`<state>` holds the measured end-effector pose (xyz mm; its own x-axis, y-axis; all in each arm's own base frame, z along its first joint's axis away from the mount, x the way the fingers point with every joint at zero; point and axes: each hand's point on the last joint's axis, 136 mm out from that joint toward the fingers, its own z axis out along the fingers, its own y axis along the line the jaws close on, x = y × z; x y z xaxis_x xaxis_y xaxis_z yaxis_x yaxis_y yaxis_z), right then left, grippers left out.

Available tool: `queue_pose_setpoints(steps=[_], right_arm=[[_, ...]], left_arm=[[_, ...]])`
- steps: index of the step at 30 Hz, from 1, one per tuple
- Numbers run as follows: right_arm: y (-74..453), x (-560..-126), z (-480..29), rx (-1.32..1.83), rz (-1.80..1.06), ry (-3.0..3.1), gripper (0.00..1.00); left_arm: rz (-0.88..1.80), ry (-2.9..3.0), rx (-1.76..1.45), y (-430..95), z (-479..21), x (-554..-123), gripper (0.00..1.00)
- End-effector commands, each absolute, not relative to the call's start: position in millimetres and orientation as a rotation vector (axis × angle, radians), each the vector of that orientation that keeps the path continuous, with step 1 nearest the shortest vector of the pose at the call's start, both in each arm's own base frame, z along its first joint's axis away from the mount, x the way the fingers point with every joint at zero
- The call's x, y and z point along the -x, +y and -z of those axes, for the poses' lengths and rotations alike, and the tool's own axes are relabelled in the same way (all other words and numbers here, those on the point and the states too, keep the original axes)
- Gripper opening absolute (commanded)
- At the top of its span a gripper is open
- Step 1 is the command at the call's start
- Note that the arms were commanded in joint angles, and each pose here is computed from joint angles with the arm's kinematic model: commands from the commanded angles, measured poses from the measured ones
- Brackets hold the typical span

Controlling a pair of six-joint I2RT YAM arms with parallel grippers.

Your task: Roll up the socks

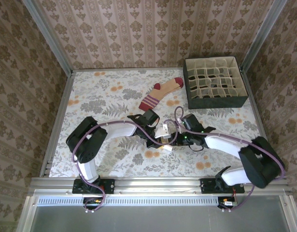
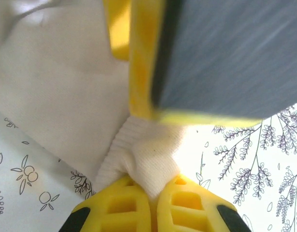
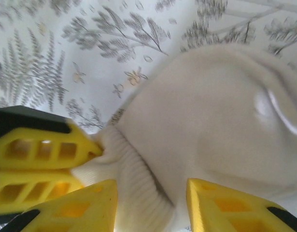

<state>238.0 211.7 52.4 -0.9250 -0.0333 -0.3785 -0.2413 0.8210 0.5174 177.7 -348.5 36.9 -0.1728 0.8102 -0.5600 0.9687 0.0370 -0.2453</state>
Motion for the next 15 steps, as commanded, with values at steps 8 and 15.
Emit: queue_pose_setpoints(steps=[8, 15], right_arm=[[204, -226, -79, 0.187, -0.898, 2.499, 0.51], [212, -222, -60, 0.251, -0.933, 2.523, 0.52]], left_arm=[[0.954, 2.373, -1.789, -324, -5, -154, 0.0], [1.093, 2.388, -1.745, -333, -13, -154, 0.0]])
